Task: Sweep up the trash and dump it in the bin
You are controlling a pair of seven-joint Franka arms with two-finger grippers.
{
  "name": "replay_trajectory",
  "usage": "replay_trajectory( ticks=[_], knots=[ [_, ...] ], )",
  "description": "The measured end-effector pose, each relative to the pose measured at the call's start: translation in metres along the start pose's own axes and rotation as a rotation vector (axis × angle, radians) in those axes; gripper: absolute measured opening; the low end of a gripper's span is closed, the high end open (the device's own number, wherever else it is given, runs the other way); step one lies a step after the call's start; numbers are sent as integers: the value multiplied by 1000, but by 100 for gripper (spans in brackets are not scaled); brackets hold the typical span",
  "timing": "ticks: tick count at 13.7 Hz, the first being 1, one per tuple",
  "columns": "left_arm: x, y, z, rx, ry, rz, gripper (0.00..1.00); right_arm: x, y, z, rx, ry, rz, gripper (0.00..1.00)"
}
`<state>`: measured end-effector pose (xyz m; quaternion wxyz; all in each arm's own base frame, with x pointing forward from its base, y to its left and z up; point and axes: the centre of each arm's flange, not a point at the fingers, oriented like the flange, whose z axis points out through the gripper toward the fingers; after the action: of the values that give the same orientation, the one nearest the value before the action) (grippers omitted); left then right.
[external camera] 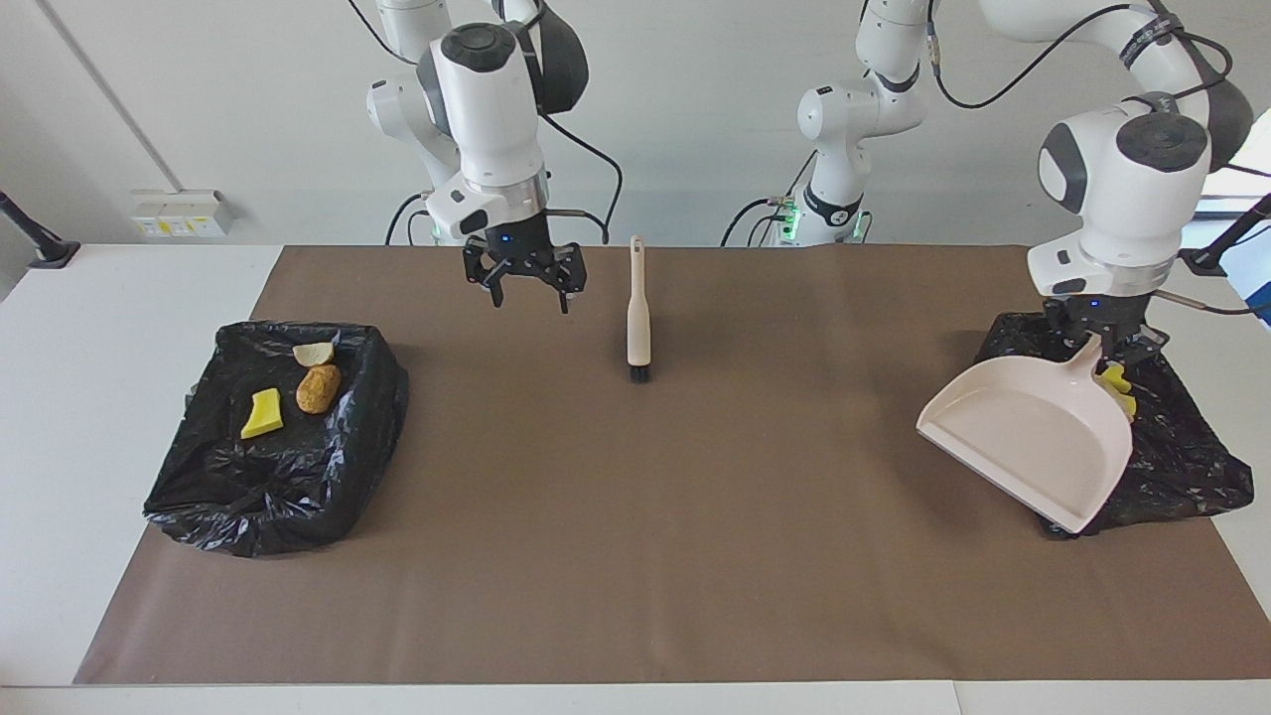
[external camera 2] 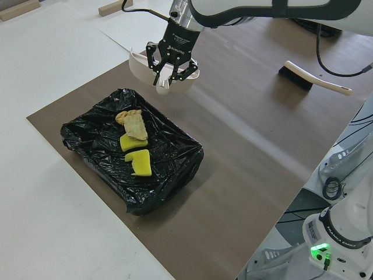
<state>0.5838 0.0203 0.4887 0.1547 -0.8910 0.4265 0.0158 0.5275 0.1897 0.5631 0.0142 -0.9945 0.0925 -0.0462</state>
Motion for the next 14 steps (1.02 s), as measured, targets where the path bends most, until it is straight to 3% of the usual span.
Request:
replay_trajectory(
  ticks=[4, 7, 12, 14],
  knots=[
    [99, 90, 0, -57, 8, -242, 31, 13, 37, -43, 2, 32, 62, 100],
    [157, 156, 0, -184, 29, -429, 31, 19, 57, -71, 0, 40, 88, 100],
    [246, 225, -32, -285, 80, -594, 31, 32, 118, -98, -23, 3, 92, 100],
    [267, 244, -36, -307, 83, -610, 31, 37, 142, -100, -29, -12, 124, 100]
  ],
)
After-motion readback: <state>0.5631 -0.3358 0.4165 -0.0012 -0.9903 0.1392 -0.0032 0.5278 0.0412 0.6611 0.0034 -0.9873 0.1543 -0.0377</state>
